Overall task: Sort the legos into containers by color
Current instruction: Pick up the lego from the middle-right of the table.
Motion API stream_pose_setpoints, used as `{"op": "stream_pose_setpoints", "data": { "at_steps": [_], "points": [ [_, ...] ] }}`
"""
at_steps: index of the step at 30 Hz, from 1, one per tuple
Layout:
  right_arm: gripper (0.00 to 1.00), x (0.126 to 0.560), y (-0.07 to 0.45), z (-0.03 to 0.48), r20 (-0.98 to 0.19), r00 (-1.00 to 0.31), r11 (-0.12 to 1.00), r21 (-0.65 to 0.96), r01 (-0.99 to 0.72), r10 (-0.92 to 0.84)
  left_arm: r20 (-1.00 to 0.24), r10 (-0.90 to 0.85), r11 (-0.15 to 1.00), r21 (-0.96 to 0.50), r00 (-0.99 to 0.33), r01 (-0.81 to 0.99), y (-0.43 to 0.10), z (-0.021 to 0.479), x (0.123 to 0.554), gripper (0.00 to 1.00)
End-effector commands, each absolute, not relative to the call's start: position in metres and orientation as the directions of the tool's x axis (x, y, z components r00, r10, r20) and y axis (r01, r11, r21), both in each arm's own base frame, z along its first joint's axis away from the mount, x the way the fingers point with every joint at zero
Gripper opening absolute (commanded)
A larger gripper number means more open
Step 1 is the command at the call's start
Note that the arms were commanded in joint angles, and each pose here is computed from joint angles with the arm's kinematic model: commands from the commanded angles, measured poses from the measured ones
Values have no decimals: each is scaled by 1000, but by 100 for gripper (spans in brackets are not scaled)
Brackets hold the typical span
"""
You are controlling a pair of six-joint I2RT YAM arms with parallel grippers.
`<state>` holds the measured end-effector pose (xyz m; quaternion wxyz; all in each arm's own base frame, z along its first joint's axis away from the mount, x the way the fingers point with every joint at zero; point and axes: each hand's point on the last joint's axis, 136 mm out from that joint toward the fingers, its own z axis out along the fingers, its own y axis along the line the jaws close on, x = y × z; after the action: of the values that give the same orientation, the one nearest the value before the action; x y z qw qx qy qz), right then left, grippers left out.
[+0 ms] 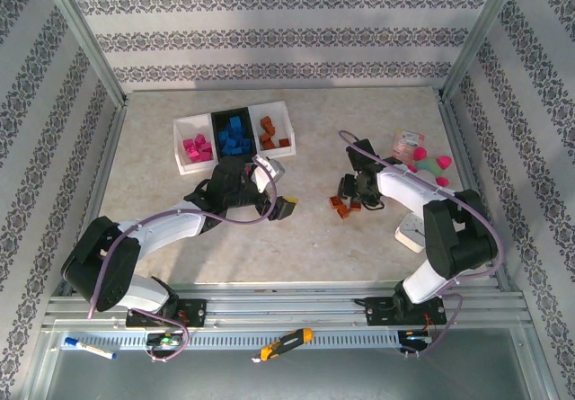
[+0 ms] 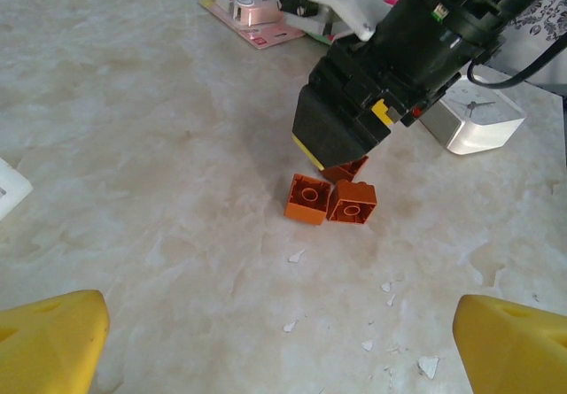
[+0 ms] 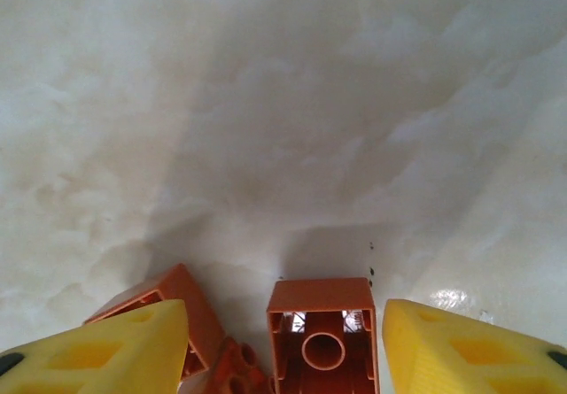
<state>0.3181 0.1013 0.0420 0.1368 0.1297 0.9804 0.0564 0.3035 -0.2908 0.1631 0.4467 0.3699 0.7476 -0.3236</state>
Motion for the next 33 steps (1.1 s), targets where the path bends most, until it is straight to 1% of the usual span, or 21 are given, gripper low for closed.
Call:
{"op": "stream_pose_setpoints", "data": {
  "at_steps": [1,4,8,12,15,18,23,29,33],
  "points": [
    [57,304,96,28,-183,-944,959,118,256,275,-929,245,488,-129,-277,863,-298,179,309,99],
    [55,302,92,25,-170,-942,956,106,273,288,-932,237,490,-131,-276,862,-299,179,310,99],
    [51,300,89,17,-147,-944,954,95,285,296,-932,234,490,-133,-277,861,-300,179,312,99],
    [39,299,88,13,-130,-946,954,85,287,296,-933,233,489,-132,-275,862,-300,179,312,99],
    [32,300,88,19,-141,-944,953,90,289,300,-934,228,493,-131,-273,860,-299,180,312,99],
    [28,309,93,37,-192,-937,955,121,272,291,-933,228,504,-131,-277,854,-297,179,311,99],
    [28,343,125,79,-323,-923,973,160,164,209,-934,206,557,-134,-293,820,-282,180,307,99],
    [28,400,205,129,-491,-868,974,222,-38,79,-938,181,638,-118,-297,761,-258,178,306,99],
    [28,441,249,143,-563,-827,962,232,-147,9,-941,145,694,-124,-306,710,-244,181,310,99]
  ]
}}
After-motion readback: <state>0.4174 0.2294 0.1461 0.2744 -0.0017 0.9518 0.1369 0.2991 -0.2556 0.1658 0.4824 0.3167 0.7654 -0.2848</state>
